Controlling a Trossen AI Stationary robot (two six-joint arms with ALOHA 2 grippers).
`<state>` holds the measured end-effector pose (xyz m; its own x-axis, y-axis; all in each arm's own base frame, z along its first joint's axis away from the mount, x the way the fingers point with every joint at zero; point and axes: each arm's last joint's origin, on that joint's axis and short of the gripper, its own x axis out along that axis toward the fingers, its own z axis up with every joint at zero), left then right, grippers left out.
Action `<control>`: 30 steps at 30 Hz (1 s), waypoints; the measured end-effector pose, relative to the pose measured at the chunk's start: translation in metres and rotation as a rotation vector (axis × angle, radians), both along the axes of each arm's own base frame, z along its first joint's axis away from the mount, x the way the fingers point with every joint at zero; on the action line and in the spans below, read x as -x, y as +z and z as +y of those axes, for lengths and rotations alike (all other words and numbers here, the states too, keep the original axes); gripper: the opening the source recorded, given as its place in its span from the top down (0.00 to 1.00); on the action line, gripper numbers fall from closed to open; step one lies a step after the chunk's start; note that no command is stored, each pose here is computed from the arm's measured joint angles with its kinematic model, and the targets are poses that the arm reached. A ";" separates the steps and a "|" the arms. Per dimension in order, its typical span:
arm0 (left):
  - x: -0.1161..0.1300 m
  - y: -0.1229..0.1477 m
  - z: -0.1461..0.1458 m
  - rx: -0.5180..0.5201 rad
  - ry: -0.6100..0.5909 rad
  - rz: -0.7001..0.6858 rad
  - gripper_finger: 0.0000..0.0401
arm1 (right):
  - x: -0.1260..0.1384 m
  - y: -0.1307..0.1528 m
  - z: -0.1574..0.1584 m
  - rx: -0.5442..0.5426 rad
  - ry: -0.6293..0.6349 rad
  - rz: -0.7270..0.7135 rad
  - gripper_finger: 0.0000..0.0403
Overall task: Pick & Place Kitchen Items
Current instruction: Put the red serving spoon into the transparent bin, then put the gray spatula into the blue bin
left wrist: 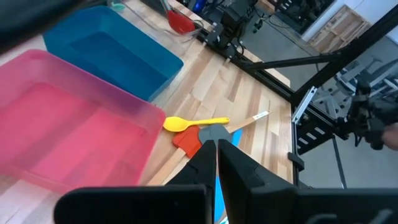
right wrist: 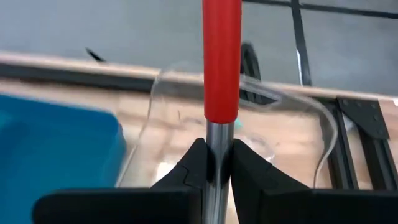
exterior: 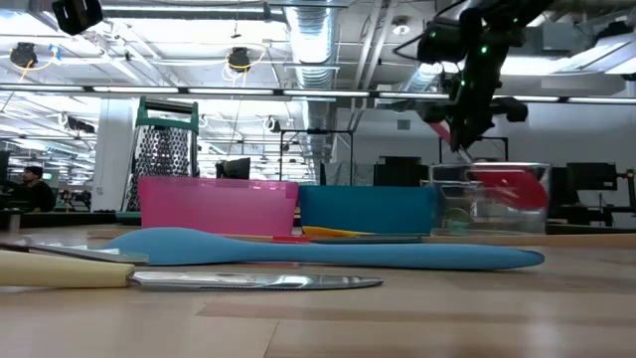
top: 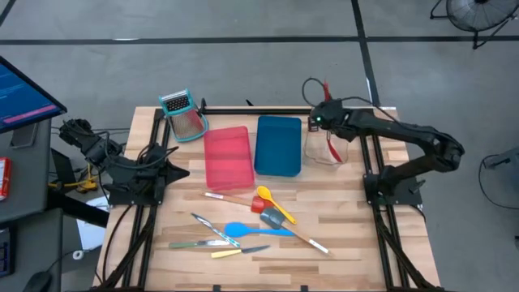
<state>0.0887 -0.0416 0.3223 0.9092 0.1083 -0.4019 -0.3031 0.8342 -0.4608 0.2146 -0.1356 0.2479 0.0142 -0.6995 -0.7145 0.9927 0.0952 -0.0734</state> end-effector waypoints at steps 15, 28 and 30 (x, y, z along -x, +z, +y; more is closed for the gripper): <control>0.000 0.000 0.000 -0.010 0.011 -0.004 1.00 | 0.002 -0.042 0.000 -0.089 0.067 0.106 0.88; 0.000 0.000 0.000 -0.022 0.006 -0.003 1.00 | 0.006 -0.049 0.000 -0.177 0.156 0.133 0.56; 0.000 0.000 0.000 -0.033 0.001 -0.001 1.00 | 0.008 -0.044 0.000 -0.185 0.195 0.133 0.47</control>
